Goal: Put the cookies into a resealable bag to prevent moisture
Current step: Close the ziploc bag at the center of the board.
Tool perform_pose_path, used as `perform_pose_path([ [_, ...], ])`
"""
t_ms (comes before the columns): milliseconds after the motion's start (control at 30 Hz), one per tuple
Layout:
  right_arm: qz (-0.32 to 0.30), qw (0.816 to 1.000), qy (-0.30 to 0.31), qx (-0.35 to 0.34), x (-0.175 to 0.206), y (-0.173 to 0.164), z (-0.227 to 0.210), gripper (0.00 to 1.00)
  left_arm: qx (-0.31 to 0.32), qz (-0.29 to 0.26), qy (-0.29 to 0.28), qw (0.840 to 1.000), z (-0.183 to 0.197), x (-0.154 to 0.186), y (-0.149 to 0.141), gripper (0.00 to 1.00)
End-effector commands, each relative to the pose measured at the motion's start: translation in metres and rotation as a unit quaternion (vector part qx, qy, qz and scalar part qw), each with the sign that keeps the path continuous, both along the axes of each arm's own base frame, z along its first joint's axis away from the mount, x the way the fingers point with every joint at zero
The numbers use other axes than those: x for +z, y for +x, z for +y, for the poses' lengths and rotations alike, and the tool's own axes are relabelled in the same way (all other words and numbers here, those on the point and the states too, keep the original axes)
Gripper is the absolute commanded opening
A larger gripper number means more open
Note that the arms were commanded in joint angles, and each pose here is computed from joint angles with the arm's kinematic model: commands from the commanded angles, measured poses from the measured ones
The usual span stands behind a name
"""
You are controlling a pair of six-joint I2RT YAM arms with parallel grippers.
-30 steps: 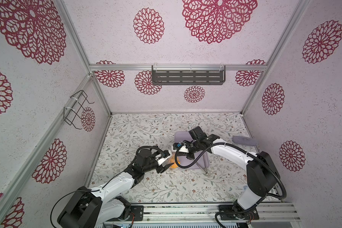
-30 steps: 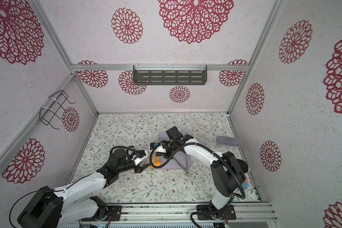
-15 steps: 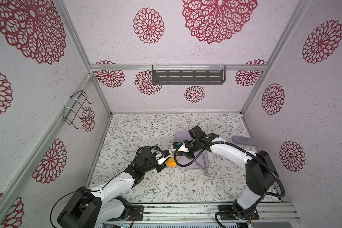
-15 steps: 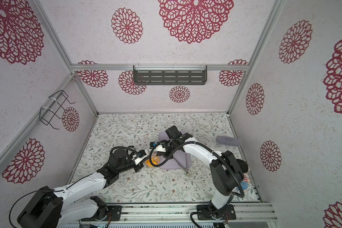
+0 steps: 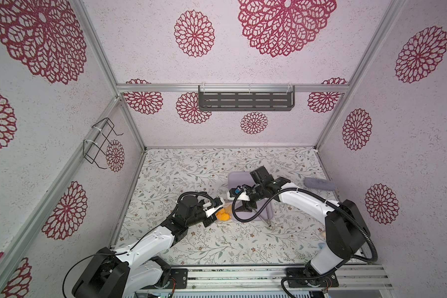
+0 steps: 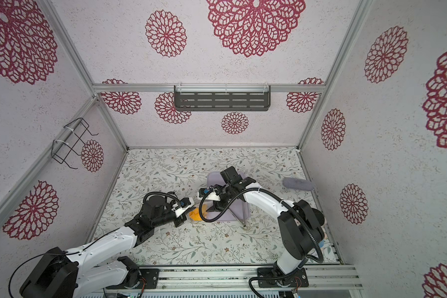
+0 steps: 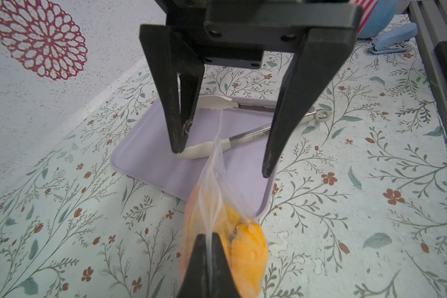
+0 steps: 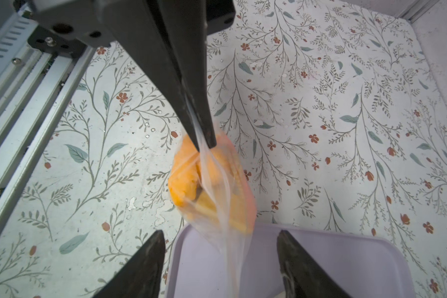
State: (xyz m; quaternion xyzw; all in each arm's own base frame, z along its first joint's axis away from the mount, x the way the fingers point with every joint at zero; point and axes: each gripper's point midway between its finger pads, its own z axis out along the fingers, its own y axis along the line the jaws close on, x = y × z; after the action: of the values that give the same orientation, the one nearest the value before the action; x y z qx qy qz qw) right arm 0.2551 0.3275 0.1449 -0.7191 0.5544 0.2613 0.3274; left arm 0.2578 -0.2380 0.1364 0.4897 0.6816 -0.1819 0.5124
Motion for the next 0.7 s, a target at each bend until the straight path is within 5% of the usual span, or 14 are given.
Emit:
perform_pose_path([
  [0, -0.027, 0.998, 0.058, 0.019, 0.022, -0.001, 0.018, 0.73, -0.012, -0.025, -0.011, 1.0, -0.006, 0.015, 0.004, 0.0],
  [133, -0.029, 0.997, 0.072, 0.028, 0.021, 0.001, 0.029, 0.67, -0.013, -0.025, -0.011, 1.0, -0.005, 0.015, 0.004, 0.0],
  [367, -0.027, 0.997, 0.066, 0.032, 0.016, 0.004, 0.035, 0.43, -0.012, -0.026, -0.013, 0.999, -0.004, 0.017, 0.004, 0.0],
  [533, -0.042, 0.997, 0.059, 0.019, 0.02, 0.011, 0.032, 0.0, -0.011, -0.025, -0.013, 1.0, -0.002, 0.016, 0.002, 0.0],
  [667, -0.042, 0.997, 0.059, 0.019, 0.021, 0.01, 0.031, 0.0, -0.011, -0.025, -0.014, 1.0, -0.001, 0.017, 0.002, 0.0],
])
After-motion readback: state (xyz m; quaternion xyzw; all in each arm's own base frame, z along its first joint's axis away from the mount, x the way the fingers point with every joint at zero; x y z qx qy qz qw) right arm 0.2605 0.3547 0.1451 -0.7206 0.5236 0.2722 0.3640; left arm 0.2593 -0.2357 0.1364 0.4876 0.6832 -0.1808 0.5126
